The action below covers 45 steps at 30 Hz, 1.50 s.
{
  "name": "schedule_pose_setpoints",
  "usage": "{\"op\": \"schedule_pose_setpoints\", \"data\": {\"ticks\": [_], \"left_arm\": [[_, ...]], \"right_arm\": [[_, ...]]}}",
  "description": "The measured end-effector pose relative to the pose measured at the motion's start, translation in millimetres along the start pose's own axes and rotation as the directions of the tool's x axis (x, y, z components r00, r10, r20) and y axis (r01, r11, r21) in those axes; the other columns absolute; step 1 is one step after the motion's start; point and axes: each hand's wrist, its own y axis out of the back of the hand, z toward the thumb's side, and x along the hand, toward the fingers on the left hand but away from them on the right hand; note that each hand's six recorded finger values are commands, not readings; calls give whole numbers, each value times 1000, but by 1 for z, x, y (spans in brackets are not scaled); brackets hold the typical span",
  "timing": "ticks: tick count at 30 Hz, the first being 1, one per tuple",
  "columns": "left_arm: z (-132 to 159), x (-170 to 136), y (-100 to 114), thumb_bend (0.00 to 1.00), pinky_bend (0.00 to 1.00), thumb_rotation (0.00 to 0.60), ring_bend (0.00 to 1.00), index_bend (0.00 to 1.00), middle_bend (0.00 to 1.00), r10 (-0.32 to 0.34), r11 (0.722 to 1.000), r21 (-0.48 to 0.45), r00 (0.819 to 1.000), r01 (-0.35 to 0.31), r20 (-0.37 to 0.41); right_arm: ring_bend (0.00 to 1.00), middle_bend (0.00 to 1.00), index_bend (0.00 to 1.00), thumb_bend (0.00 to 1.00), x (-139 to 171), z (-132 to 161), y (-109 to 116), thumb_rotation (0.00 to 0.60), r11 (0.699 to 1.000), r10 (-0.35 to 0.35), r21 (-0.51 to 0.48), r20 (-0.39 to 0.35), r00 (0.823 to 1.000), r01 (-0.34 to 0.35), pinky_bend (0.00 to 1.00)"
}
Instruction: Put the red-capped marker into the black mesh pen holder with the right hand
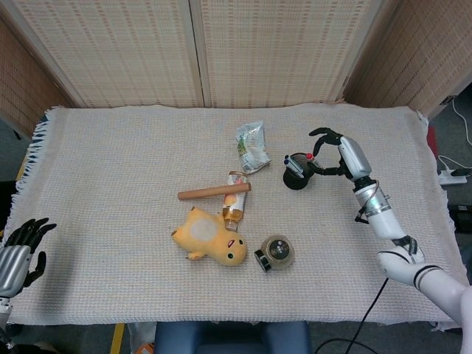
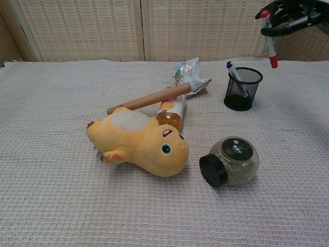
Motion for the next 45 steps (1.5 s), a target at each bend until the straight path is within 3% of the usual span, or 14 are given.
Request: {"op": "schedule_pose_setpoints", "data": {"ticks": [11, 19, 28, 35, 39, 45], "left_arm": [[-2, 2, -2, 636, 112, 600, 9, 181, 64, -4, 1000, 3, 1000, 4, -8], [-4, 2, 1, 635, 112, 600, 10, 181, 63, 6, 1000, -3, 1000, -6, -11], [0, 0, 2, 635, 113, 600, 9, 180, 64, 14, 1000, 0, 1000, -14, 7], [-1, 0, 2, 636, 112, 600, 9, 181, 63, 13, 1000, 0, 1000, -13, 4], [-1, 0, 2, 635, 112, 600, 9, 181, 64, 13, 1000, 1, 1000, -13, 2], [0, 0, 0, 635, 112, 600, 10, 181, 64, 8, 1000, 4, 1000, -8, 4]], "right_arm": [[370, 271, 628, 424, -43, -11, -21, 600, 999, 19, -48, 46, 999, -16, 274], [369, 270, 616, 425, -53, -14, -54, 600, 996, 75, -57, 63, 995, -71, 275], [265, 270, 401, 426, -49, -18, -58, 600, 995, 91, 43, 52, 995, -93, 168], [220, 258, 255, 426, -47, -20, -60, 600, 993, 105, 55, 61, 993, -108, 123], [220, 258, 229, 427, -45, -15, -58, 600, 994, 99, 49, 34, 995, -100, 123], [237, 258, 242, 424, -36, 6, -39, 600, 997, 58, 48, -87, 994, -54, 123]]}}
